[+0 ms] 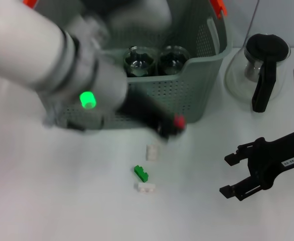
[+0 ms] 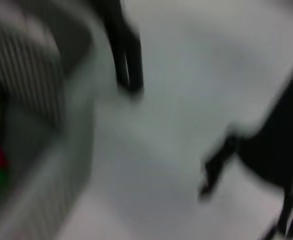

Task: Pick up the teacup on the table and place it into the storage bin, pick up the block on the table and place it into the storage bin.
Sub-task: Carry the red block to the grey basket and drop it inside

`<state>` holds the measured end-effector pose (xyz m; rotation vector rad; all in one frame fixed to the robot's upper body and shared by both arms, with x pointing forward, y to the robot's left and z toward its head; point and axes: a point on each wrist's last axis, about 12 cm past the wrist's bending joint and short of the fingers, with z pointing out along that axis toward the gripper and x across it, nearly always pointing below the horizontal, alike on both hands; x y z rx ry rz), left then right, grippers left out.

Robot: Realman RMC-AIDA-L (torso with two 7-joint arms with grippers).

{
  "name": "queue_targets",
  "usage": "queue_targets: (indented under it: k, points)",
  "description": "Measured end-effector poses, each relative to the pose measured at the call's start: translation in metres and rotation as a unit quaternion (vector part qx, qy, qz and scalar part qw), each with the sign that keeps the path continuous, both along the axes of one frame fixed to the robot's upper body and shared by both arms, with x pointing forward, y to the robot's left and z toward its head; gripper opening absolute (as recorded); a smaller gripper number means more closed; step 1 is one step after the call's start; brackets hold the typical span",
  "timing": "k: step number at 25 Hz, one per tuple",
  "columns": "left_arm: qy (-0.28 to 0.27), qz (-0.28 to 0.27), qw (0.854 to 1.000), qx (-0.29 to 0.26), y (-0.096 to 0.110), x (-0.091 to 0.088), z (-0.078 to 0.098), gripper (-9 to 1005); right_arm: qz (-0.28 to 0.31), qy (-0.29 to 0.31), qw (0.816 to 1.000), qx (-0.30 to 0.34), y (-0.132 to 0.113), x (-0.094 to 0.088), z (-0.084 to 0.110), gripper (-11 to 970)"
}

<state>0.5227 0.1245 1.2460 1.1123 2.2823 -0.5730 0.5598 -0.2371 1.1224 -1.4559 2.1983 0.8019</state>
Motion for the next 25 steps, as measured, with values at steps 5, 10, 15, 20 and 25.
queue_targets:
  k: [5,10,15,20,25]
  points:
    - [-0.074,0.064,0.991,-0.087,0.032,0.046,0.017,186,-0.003,0.006,1.0,0.001,0.001,0.0,-0.001,945]
    - [-0.1,0.139,0.978,-0.117,0.054,0.093,0.012,186,-0.006,0.012,1.0,-0.001,0.001,0.001,-0.001,945]
    - [-0.111,0.184,0.97,-0.113,0.062,0.121,-0.005,230,-0.006,0.015,1.0,-0.002,0.003,0.003,0.002,945]
    - [-0.137,0.207,0.962,-0.111,0.07,0.131,-0.005,461,-0.005,0.015,1.0,-0.002,0.004,0.003,0.002,945]
    - [-0.153,0.13,0.972,-0.125,0.06,0.109,0.023,621,-0.007,0.015,1.0,-0.002,0.004,0.004,0.002,945]
